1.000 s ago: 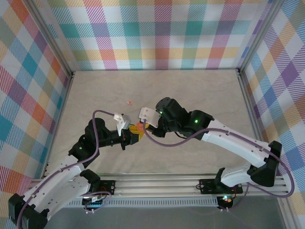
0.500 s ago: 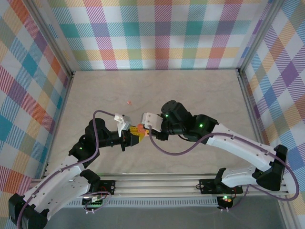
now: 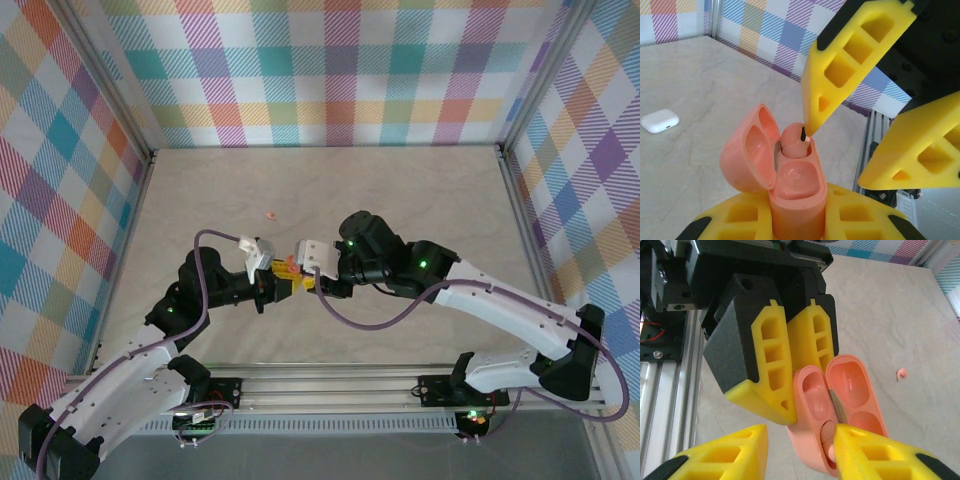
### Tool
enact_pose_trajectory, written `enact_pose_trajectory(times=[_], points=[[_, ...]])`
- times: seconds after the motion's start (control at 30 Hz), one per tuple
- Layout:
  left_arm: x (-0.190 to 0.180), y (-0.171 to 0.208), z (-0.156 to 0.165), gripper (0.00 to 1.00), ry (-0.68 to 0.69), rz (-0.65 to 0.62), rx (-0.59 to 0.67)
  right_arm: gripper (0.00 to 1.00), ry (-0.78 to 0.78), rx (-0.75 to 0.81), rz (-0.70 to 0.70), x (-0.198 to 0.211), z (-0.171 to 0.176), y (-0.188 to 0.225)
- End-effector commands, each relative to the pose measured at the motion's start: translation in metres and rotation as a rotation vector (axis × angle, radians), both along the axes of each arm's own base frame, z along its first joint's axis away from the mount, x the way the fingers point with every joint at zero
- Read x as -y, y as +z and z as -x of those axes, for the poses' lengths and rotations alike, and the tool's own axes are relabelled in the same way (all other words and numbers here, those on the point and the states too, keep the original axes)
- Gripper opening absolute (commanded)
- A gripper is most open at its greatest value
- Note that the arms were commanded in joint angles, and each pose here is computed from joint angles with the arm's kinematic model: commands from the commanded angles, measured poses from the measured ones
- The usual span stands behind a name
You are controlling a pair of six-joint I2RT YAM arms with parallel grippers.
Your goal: Insert wireless bluetooth earbuds into charging case
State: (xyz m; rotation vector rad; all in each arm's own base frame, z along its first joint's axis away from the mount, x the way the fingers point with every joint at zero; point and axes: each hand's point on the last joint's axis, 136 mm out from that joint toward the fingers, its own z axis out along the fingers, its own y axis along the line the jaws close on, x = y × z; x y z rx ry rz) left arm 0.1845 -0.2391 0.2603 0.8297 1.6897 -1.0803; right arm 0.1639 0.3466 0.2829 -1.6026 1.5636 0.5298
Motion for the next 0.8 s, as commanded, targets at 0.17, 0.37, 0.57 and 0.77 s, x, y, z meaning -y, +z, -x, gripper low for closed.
enact_pose_trajectory(times=[0.17, 0.37, 0.57, 0.77], points=[[-0.010, 0.011, -0.008, 0.03, 0.073, 0.008, 0.059, 0.46, -0.132, -0.114, -0.250, 0.017, -0.022, 0.063], [-0.017, 0.011, -0.007, 0.03, 0.112, 0.001, 0.068, 0.51, -0.269, -0.257, -0.329, 0.032, -0.053, 0.066], [-0.032, 0.012, -0.008, 0.04, 0.194, -0.038, 0.079, 0.56, -0.499, -0.480, -0.350, 0.039, -0.104, 0.036], [-0.056, 0.021, -0.002, 0.05, 0.289, -0.055, 0.134, 0.56, -0.690, -0.578, -0.281, 0.018, -0.157, -0.005]])
